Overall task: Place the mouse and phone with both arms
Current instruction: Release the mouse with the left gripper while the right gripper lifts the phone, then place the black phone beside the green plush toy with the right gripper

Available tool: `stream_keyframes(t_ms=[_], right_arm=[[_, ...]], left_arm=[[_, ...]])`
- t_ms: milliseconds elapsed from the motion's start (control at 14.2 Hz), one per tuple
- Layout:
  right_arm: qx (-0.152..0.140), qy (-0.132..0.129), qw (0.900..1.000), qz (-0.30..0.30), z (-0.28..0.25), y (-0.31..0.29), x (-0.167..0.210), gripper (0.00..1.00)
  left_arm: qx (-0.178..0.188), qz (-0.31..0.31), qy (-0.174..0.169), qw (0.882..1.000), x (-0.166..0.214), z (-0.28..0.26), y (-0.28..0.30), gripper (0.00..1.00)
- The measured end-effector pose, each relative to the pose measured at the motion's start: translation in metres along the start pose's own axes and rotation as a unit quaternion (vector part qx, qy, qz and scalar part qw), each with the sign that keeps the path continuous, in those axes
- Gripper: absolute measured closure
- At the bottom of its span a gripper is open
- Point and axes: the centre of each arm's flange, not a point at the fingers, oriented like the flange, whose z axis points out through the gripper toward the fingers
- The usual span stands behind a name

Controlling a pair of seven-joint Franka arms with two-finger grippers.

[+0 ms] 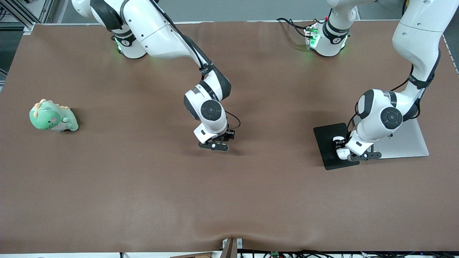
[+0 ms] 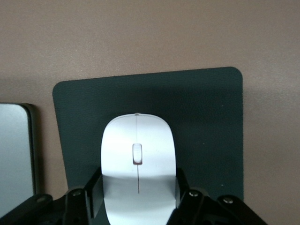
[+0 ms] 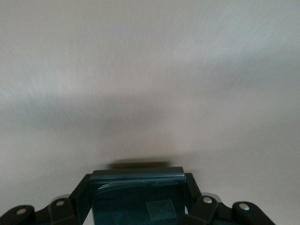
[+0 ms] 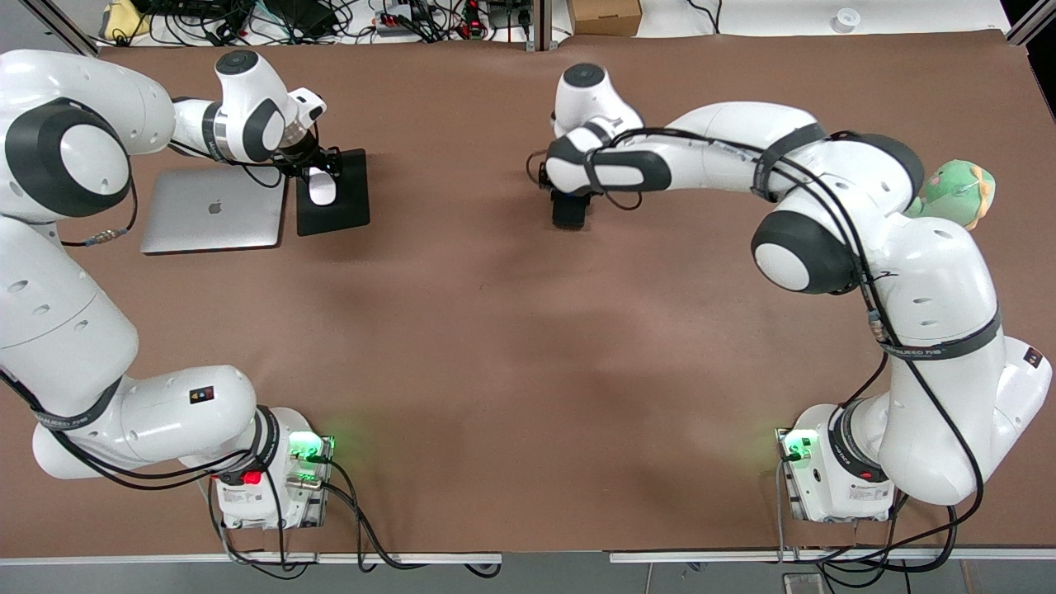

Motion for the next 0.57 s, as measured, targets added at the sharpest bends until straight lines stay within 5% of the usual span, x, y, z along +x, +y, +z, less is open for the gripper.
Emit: stream_keyframes(t_ms=[283, 565], right_arm=[[0.009, 0.004, 0.999, 0.037, -0.126, 0.083, 0.066, 0.20], [-0.021, -0.073, 0.997, 0.023, -0.191, 0.243, 0.108, 0.20]], left_arm=[[-0.002, 0.000, 0.004, 1.000, 0.000, 0.001, 0.000, 0.38], [-0.005, 0.006, 0.010, 1.000, 0.001, 0.000, 0.006, 0.33]])
